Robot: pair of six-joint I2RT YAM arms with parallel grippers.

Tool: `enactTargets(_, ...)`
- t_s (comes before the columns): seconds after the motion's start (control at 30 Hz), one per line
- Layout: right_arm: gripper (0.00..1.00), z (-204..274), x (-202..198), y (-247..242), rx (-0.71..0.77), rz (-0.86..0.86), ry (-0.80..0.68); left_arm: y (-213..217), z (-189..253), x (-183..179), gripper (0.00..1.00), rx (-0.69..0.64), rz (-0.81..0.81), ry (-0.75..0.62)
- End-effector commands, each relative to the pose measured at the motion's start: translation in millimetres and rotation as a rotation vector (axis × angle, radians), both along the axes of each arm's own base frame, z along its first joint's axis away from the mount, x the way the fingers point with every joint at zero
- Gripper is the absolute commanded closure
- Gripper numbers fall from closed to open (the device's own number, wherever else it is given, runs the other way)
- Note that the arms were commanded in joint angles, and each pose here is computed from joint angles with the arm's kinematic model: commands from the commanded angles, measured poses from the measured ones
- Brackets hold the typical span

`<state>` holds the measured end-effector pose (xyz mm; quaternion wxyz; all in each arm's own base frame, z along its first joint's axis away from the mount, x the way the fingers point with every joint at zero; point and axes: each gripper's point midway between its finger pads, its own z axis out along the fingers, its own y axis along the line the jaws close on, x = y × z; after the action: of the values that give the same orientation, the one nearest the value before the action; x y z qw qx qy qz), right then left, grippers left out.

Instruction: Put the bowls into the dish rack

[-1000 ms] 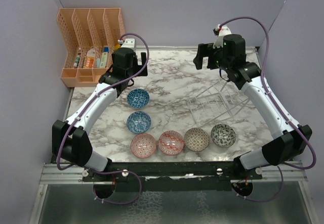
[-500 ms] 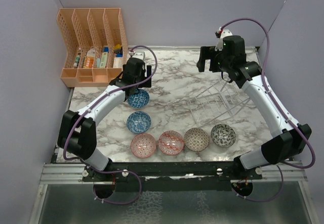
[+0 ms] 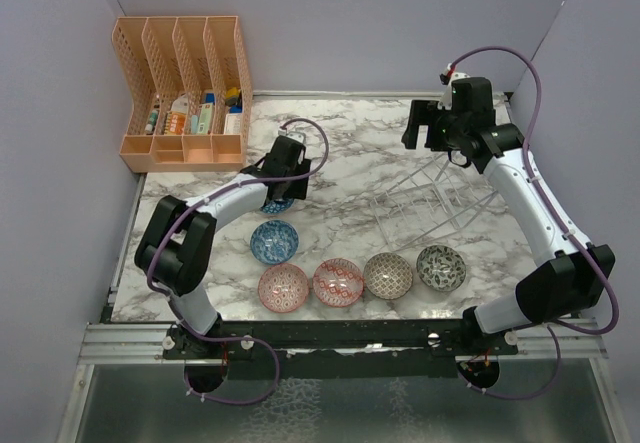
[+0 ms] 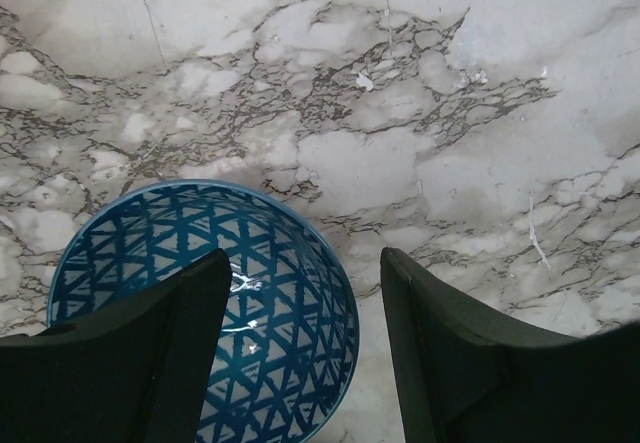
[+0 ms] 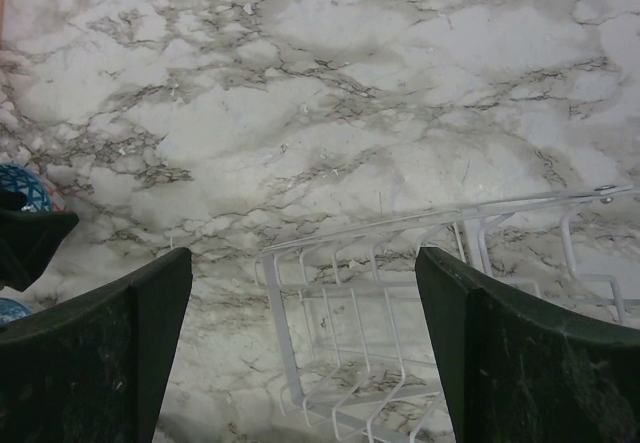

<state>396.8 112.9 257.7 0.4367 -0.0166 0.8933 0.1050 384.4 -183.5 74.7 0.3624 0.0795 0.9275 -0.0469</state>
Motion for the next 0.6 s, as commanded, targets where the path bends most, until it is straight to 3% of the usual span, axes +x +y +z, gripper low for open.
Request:
enactTargets(0.0,0.07,-3.7,-6.9,-1.5,0.006,-0.005,0.023,-9.2,-18.1,-5.6,0.37,-0.01,-0.035,0.042)
enactTargets(0.33,0.09,-5.0,-6.2,-6.6,0.001,-0.02,0.035,-10.3,-39.6,-8.2,0.44,0.027,-0.025,0.093)
enactTargets(0.47,0.11,-2.8,-7.8,-9.3,-0.001,-0.025,0.031,-0.9,-50.9,-11.8,0.56,0.086,-0.011,0.123)
enactTargets(0.57,0.12,0.2,-7.9,-11.0,-0.002,-0.029,0.027,0.6,-51.2,-11.3,0.6,0.105,-0.012,0.117)
